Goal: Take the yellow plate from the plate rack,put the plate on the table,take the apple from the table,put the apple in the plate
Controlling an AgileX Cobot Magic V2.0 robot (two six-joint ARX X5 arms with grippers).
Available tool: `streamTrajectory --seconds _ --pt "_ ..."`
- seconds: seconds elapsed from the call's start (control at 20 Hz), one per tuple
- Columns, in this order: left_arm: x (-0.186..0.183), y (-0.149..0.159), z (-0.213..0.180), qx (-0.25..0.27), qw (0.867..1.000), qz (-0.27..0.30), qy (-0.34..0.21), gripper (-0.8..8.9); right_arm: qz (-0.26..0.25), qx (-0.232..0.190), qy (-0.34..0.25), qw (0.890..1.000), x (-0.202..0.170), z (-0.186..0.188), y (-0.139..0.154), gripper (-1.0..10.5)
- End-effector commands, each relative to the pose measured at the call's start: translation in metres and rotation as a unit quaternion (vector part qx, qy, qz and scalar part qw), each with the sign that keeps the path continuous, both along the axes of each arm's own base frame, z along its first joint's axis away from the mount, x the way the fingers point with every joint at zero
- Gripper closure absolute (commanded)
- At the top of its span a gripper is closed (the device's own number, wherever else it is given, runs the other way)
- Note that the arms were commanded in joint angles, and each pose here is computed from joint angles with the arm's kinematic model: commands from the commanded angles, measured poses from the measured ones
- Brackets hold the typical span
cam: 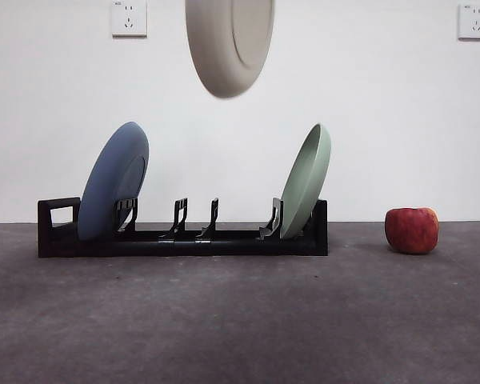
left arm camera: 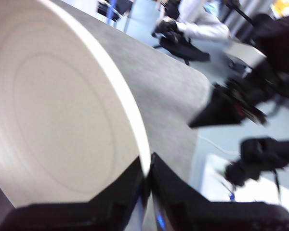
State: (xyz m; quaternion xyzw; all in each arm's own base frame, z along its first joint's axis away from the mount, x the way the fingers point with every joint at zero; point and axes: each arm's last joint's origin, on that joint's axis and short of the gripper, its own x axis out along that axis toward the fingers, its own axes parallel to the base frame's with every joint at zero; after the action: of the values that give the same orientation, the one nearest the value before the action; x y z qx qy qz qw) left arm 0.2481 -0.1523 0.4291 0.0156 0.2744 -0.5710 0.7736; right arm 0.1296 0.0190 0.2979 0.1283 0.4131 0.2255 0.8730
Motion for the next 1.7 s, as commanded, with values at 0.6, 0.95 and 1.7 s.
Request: streamTrajectory --seconds 0.6,0.95,1.7 --pt "-0.093 -0.001 -0.026 0.172 0.976 -0.133 0.020 8.20 -0.008 0.006 0.012 1.000 0.006 -0.001 0.000 9.5" --pt "-0.119 -0.051 -0.123 0.370 0.918 -0.123 -0.075 8.20 -0.007 0.007 0.005 1.000 0.009 -0.001 0.000 9.5" --pt "-0.133 -0.136 -0.242 0.581 0.793 -0.047 -0.176 8.21 -0.004 0.013 -0.028 1.000 0.015 0.003 0.001 9.5"
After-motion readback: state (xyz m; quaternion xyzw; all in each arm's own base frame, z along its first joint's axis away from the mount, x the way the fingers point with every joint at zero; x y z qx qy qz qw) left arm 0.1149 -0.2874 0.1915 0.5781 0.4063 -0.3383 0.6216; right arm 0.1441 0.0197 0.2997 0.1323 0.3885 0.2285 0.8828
